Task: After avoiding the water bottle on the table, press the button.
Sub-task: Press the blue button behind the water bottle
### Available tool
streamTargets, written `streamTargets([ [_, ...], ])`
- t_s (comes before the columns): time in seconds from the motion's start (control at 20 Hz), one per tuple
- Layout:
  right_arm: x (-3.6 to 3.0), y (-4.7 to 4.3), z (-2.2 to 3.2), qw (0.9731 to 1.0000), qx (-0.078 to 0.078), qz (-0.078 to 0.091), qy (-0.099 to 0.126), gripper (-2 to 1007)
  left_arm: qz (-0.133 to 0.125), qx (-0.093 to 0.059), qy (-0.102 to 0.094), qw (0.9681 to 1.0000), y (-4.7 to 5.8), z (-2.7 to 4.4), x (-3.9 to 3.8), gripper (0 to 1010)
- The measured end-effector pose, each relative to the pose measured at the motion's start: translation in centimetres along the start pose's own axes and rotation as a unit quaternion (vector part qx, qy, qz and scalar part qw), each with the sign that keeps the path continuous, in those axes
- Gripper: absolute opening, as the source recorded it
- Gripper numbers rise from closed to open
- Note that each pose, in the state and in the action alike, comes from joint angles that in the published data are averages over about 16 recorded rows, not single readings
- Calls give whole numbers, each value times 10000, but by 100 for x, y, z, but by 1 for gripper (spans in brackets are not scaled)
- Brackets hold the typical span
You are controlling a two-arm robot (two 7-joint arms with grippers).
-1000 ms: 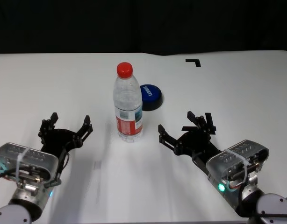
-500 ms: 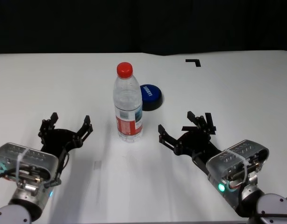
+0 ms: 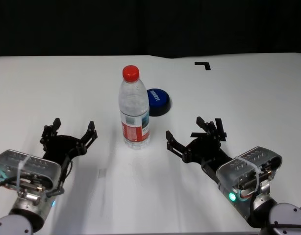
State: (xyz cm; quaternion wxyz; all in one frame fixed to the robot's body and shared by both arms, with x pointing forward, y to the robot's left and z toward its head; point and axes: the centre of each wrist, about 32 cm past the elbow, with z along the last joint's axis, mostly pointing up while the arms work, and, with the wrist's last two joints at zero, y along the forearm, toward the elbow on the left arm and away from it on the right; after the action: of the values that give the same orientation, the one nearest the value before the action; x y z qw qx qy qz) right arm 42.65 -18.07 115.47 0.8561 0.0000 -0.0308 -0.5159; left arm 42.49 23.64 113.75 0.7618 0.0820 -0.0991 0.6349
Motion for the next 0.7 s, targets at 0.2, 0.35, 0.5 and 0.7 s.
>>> streamTargets([
  [0.2,0,0,0,10000,0,0,0,1003,0,0,0,10000,0,0,0,1003],
  [0.35,0,0,0,10000,0,0,0,1003,0,0,0,10000,0,0,0,1003],
  [0.5,0,0,0,10000,0,0,0,1003,0,0,0,10000,0,0,0,1003],
  [0.7,0,0,0,10000,0,0,0,1003,0,0,0,10000,0,0,0,1003],
])
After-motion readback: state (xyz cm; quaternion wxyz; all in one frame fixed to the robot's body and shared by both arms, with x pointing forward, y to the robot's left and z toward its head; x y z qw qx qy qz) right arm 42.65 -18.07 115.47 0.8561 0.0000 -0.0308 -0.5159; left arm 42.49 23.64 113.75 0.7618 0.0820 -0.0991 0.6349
